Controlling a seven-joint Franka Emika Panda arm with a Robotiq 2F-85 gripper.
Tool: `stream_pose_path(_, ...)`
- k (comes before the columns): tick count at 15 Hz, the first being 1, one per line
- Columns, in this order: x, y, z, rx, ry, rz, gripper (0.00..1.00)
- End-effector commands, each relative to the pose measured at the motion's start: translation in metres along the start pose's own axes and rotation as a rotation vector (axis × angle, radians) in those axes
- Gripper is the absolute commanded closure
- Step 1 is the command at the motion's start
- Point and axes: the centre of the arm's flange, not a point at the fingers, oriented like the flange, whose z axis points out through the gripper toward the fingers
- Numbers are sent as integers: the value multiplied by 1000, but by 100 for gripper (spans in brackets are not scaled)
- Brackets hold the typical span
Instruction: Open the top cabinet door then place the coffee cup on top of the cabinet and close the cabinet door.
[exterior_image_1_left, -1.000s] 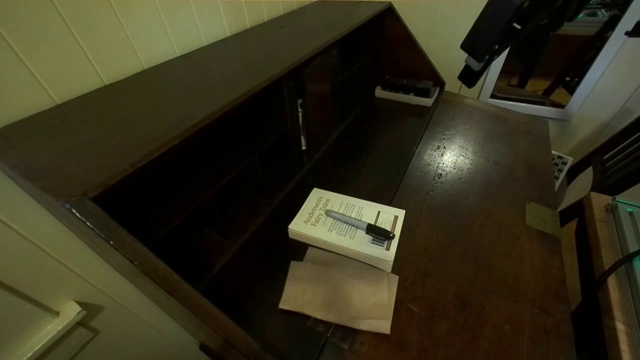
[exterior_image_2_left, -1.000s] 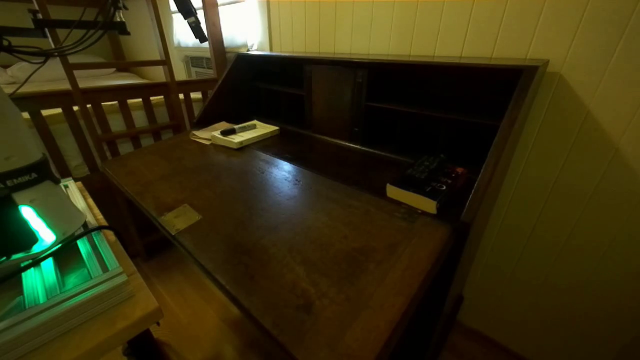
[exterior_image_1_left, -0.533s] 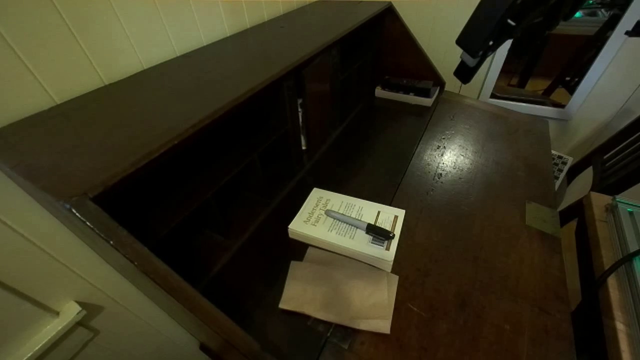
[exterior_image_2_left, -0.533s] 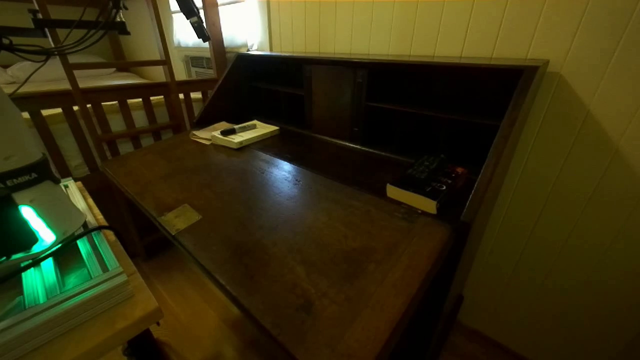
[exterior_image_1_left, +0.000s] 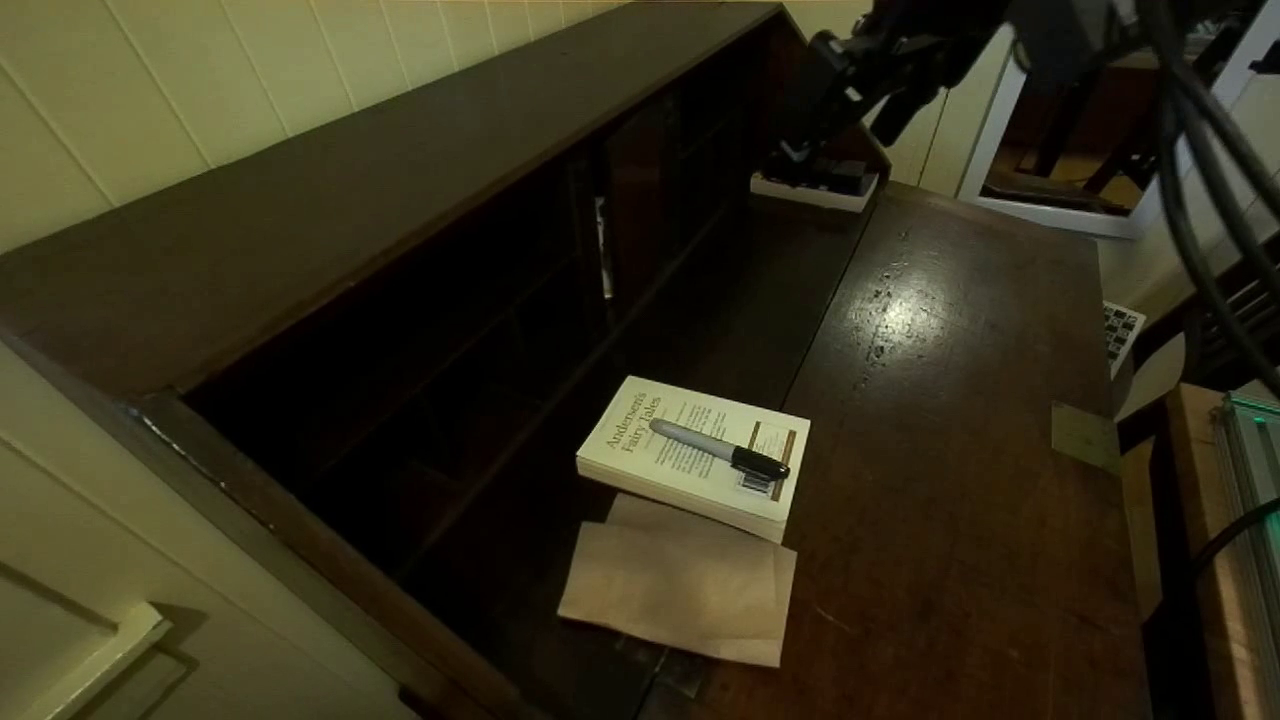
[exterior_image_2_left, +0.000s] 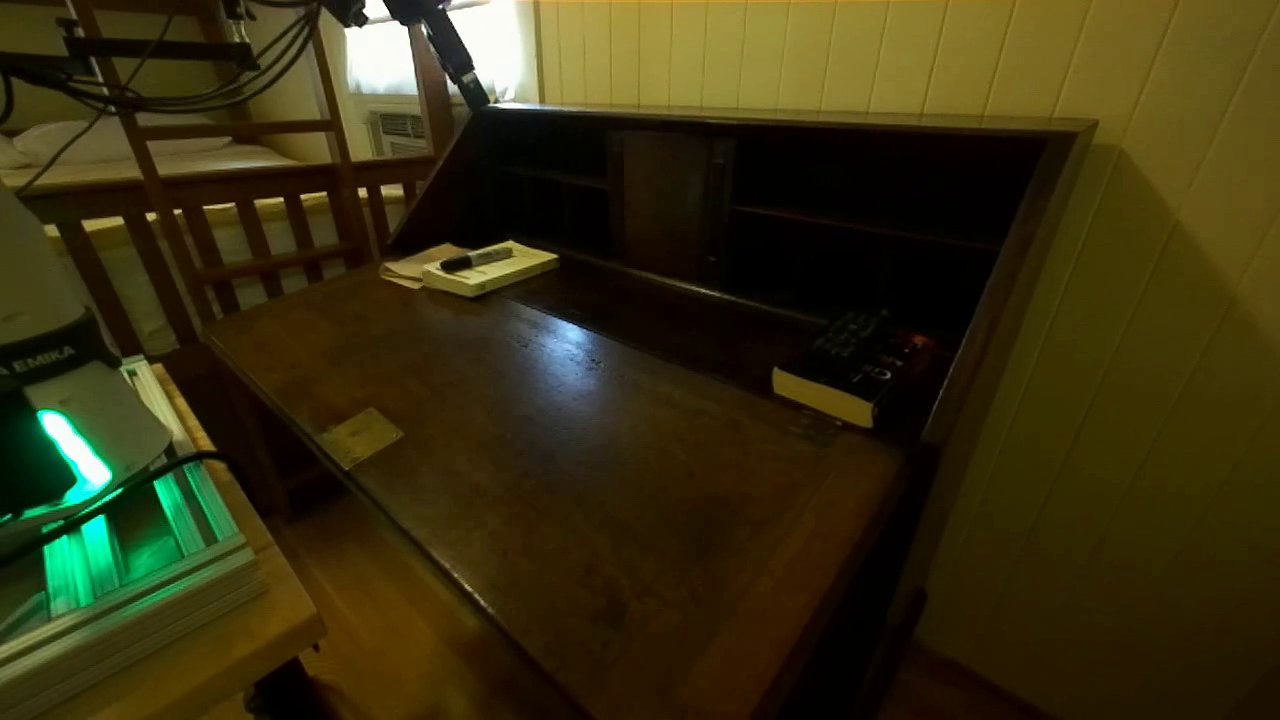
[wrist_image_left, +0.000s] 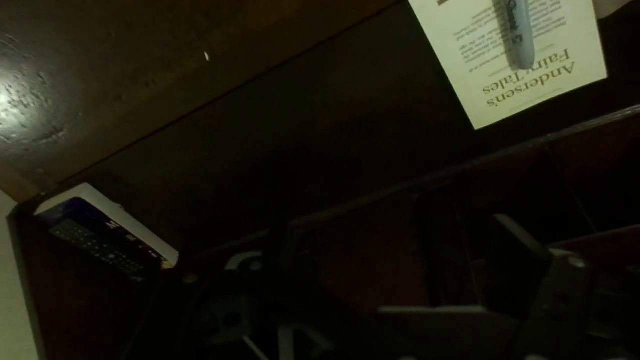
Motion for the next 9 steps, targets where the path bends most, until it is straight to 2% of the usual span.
stream_pose_path(1,47,-30,36,7,40,-16,0)
stream_pose_path(5,79,-50,66,-17,52,-12,0)
stream_pose_path(9,95,-71,95,-48,72,-16,0)
